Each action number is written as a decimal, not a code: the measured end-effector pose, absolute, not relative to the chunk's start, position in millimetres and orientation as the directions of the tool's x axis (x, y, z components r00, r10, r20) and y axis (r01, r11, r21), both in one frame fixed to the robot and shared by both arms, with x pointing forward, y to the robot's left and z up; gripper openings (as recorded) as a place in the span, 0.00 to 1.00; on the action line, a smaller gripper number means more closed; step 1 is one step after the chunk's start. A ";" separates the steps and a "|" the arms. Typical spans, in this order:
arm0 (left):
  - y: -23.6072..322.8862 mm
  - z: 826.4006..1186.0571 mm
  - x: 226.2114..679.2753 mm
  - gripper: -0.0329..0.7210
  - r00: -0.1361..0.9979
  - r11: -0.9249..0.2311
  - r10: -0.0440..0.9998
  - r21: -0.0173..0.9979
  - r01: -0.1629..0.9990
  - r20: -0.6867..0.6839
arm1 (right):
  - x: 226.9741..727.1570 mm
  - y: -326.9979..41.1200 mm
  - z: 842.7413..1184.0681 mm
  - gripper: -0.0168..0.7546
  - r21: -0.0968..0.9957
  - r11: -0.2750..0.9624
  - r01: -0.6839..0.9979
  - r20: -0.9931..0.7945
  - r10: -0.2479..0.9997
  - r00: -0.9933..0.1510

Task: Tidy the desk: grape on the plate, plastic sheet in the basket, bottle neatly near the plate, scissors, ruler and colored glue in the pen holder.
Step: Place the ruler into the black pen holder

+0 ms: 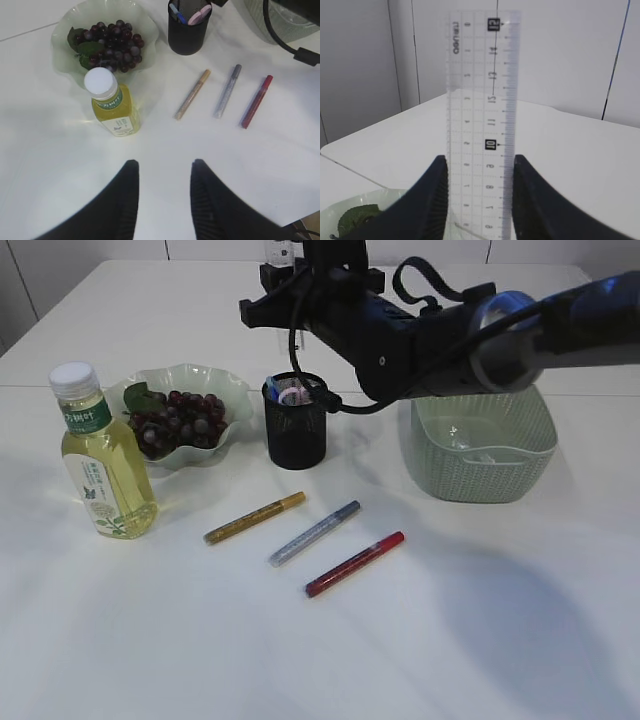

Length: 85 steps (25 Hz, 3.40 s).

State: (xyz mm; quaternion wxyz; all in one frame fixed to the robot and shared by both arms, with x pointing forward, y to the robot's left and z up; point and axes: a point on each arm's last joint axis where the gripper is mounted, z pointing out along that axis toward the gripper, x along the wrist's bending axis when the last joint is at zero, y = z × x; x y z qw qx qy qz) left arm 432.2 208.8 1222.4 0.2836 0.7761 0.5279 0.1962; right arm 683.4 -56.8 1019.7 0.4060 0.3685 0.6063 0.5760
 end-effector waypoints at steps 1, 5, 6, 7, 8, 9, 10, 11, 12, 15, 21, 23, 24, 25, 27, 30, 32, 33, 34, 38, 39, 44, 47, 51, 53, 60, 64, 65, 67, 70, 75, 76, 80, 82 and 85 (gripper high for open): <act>208.8 1222.4 432.2 0.38 0.366 -0.282 0.931 0.647 0.708 0.005 | 684.7 -56.2 1017.3 0.41 0.997 0.067 -0.023 -0.071 0.915 -0.398; 208.8 1222.4 432.2 0.38 0.366 -0.282 0.931 0.647 0.708 0.005 | 688.8 -55.2 1009.2 0.41 0.995 0.072 -0.064 -0.091 0.920 -0.382; 208.8 1222.4 432.2 0.38 0.366 -0.282 0.931 0.647 0.708 0.005 | 689.8 -56.0 1007.8 0.41 0.995 0.070 -0.071 -0.092 0.922 -0.376; 208.8 1222.4 432.2 0.38 0.366 -0.282 0.931 0.647 0.708 0.005 | 690.6 -55.6 1003.9 0.41 0.995 0.073 -0.068 -0.094 0.922 -0.376; 208.8 1222.4 432.2 0.38 0.366 -0.282 0.931 0.647 0.708 0.005 | 691.4 -55.4 1000.7 0.41 0.995 0.074 -0.066 -0.093 0.922 -0.375; 208.8 1222.4 432.2 0.38 0.366 -0.282 0.931 0.647 0.708 0.005 | 692.0 -55.0 997.3 0.41 0.995 0.077 -0.061 -0.094 0.922 -0.375; 208.8 1222.4 432.2 0.38 0.366 -0.282 0.931 0.647 0.708 0.005 | 692.3 -54.9 995.7 0.41 0.995 0.080 -0.059 -0.096 0.922 -0.375; 208.8 1222.4 432.2 0.38 0.366 -0.282 0.931 0.647 0.708 0.005 | 692.6 -54.7 993.3 0.41 0.995 0.082 -0.055 -0.097 0.922 -0.376; 208.8 1222.4 432.2 0.38 0.366 -0.282 0.931 0.647 0.708 0.005 | 692.8 -54.6 992.3 0.41 0.995 0.083 -0.054 -0.097 0.922 -0.375; 208.8 1222.4 432.2 0.38 0.366 -0.282 0.931 0.647 0.708 0.005 | 693.0 -54.6 993.2 0.41 0.995 0.080 -0.059 -0.097 0.922 -0.374; 208.8 1222.4 432.2 0.38 0.366 -0.282 0.931 0.647 0.708 0.005 | 694.5 -56.0 992.1 0.41 0.995 0.081 -0.059 -0.097 0.924 -0.370; 208.8 1222.4 432.2 0.38 0.366 -0.282 0.931 0.647 0.708 0.005 | 695.0 -55.8 989.2 0.41 0.995 0.082 -0.058 -0.098 0.924 -0.369; 208.8 1222.4 432.2 0.38 0.366 -0.282 0.931 0.647 0.708 0.005 | 695.4 -55.6 986.9 0.41 0.995 0.084 -0.054 -0.099 0.924 -0.370; 208.8 1222.4 432.2 0.38 0.366 -0.282 0.931 0.647 0.708 0.005 | 695.6 -55.5 985.3 0.41 0.995 0.086 -0.051 -0.099 0.924 -0.370; 208.8 1222.4 432.2 0.38 0.366 -0.282 0.931 0.647 0.708 0.005 | 696.1 -55.2 981.8 0.41 0.995 0.089 -0.046 -0.100 0.923 -0.371; 208.8 1222.4 432.2 0.38 0.366 -0.282 0.931 0.647 0.708 0.005 | 696.4 -55.1 979.8 0.41 0.995 0.091 -0.042 -0.100 0.923 -0.371; 208.8 1222.4 432.2 0.38 0.366 -0.282 0.931 0.647 0.708 0.005 | 696.6 -55.0 978.6 0.41 0.995 0.092 -0.042 -0.101 0.923 -0.371; 208.8 1222.4 432.2 0.38 0.366 -0.282 0.931 0.647 0.708 0.005 | 696.7 -54.9 977.7 0.41 0.995 0.093 -0.040 -0.101 0.923 -0.371; 208.8 1222.4 432.2 0.38 0.366 -0.282 0.931 0.647 0.708 0.005 | 697.2 -54.6 978.0 0.41 0.995 0.092 -0.042 -0.101 0.923 -0.371; 208.8 1222.4 432.2 0.38 0.366 -0.282 0.931 0.647 0.708 0.005 | 697.9 -54.3 975.6 0.41 0.995 0.093 -0.039 -0.101 0.923 -0.371; 208.8 1222.4 432.2 0.38 0.366 -0.282 0.931 0.647 0.708 0.005 | 698.0 -54.2 974.7 0.41 0.995 0.094 -0.037 -0.101 0.923 -0.371; 208.8 1222.4 432.2 0.38 0.366 -0.282 0.931 0.647 0.708 0.005 | 698.1 -54.1 973.8 0.41 0.995 0.096 -0.034 -0.101 0.923 -0.372; 208.8 1222.4 432.2 0.38 0.366 -0.282 0.931 0.647 0.708 0.005 | 698.0 -54.0 973.3 0.41 0.995 0.098 -0.029 -0.101 0.922 -0.373; 208.8 1222.4 432.2 0.38 0.366 -0.282 0.931 0.647 0.708 0.005 | 698.2 -54.3 972.4 0.42 0.995 0.094 -0.017 -0.094 0.924 -0.371; 208.8 1222.4 432.2 0.38 0.366 -0.282 0.931 0.647 0.708 0.005 | 698.2 -54.3 971.9 0.42 0.996 0.094 -0.011 -0.091 0.924 -0.372; 208.8 1222.4 432.2 0.38 0.366 -0.282 0.931 0.647 0.708 0.005 | 697.9 -54.1 969.1 0.48 0.995 0.101 0.019 -0.086 0.922 -0.377; 208.8 1222.4 432.2 0.38 0.366 -0.282 0.931 0.647 0.708 0.005 | 698.3 -54.2 969.7 0.51 0.995 0.095 0.020 -0.081 0.924 -0.374; 208.8 1222.4 432.2 0.38 0.366 -0.282 0.931 0.647 0.708 0.005 | 698.4 -54.2 969.4 0.51 0.995 0.094 0.028 -0.076 0.924 -0.374; 208.6 1222.3 432.1 0.38 0.366 -0.281 0.930 0.647 0.708 0.003 | 699.2 -53.6 969.2 0.51 0.994 0.092 0.055 -0.064 0.924 -0.377; 208.6 1222.3 432.1 0.38 0.366 -0.281 0.930 0.647 0.708 0.003 | 701.0 -51.2 971.3 0.51 0.991 0.097 0.097 -0.052 0.919 -0.390; 208.6 1222.3 432.1 0.38 0.366 -0.281 0.930 0.647 0.708 0.003 | 700.4 -48.3 976.1 0.51 0.978 0.124 0.167 -0.043 0.906 -0.420; 208.8 1222.4 432.2 0.38 0.366 -0.282 0.931 0.647 0.708 0.005 | 698.5 -48.5 981.4 0.51 0.975 0.129 0.181 -0.040 0.903 -0.428; 208.4 1222.3 432.0 0.38 0.367 -0.280 0.930 0.647 0.709 0.001 | 689.2 -50.8 1013.4 0.51 0.971 0.133 0.197 -0.031 0.892 -0.451; 208.1 1222.3 431.8 0.38 0.369 -0.279 0.929 0.647 0.710 -0.003 | 682.3 -52.2 1026.8 0.51 0.961 0.152 0.232 -0.025 0.881 -0.473; 207.9 1222.3 431.7 0.38 0.370 -0.279 0.929 0.647 0.710 -0.006 | 665.4 -56.6 1054.1 0.51 0.934 0.202 0.294 -0.021 0.855 -0.518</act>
